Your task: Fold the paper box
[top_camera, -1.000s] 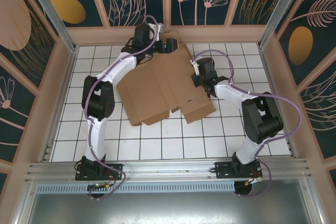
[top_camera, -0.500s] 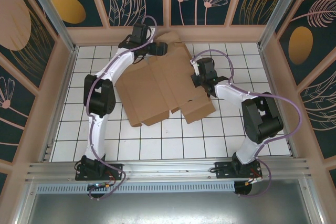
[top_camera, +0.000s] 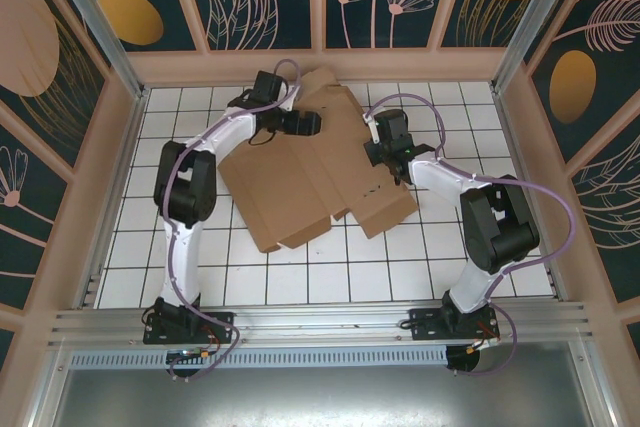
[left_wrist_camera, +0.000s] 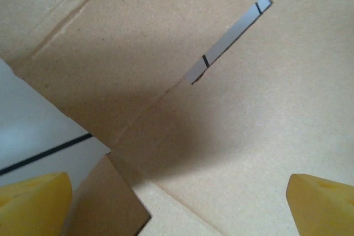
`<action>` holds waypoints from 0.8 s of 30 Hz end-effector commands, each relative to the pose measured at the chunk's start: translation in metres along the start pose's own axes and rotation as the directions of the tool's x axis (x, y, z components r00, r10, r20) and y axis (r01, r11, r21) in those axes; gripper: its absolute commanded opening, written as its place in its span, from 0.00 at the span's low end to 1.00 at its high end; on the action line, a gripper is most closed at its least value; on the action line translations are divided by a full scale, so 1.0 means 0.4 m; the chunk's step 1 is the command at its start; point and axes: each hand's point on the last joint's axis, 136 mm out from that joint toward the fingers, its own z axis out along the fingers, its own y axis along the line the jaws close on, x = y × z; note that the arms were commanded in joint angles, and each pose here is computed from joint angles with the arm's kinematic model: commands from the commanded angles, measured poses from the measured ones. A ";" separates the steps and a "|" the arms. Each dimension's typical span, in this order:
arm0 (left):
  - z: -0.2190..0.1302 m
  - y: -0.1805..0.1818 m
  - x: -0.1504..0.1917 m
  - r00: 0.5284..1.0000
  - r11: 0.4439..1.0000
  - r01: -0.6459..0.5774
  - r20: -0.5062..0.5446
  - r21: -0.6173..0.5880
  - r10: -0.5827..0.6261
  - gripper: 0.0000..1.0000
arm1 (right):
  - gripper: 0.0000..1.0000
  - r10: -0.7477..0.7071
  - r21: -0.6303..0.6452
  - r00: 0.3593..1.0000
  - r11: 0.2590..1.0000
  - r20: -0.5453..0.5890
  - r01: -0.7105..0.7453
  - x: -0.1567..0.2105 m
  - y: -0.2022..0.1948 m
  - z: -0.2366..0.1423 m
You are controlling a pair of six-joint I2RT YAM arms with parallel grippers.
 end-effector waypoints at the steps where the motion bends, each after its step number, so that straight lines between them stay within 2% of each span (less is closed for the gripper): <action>1: -0.193 -0.092 -0.187 0.943 0.999 -0.035 0.332 0.015 0.028 0.99 | 0.00 0.014 0.114 0.998 0.993 0.067 -0.021 -0.053 -0.062 -0.018; 4: -0.272 -0.096 -0.199 0.901 1.000 -0.019 0.433 -0.013 0.023 0.99 | 0.00 -0.020 0.136 0.997 0.991 0.069 0.011 -0.046 -0.074 -0.024; 11: -0.367 -0.042 -0.137 0.851 0.994 0.072 0.524 -0.081 -0.019 0.99 | 0.00 -0.080 0.147 0.993 0.987 0.082 0.067 -0.050 -0.078 -0.033; 14: -0.370 -0.024 -0.098 0.860 0.992 0.087 0.510 -0.090 -0.029 0.99 | 0.00 -0.084 0.021 0.993 0.996 0.077 0.083 -0.045 -0.043 -0.026; 18: -0.340 -0.021 -0.060 0.890 0.993 0.087 0.454 -0.075 -0.043 0.99 | 0.00 0.020 -0.235 1.000 0.972 -0.016 -0.024 -0.017 -0.009 -0.004; 21: -0.318 -0.028 -0.034 0.907 0.996 0.079 0.419 -0.043 -0.053 0.99 | 0.00 0.082 -0.310 0.989 0.944 -0.123 -0.116 0.027 -0.010 0.024; 24: -0.299 -0.022 -0.009 0.921 0.996 0.081 0.385 -0.039 -0.059 0.99 | 0.00 0.088 -0.301 0.975 0.942 -0.202 -0.147 0.076 -0.020 0.049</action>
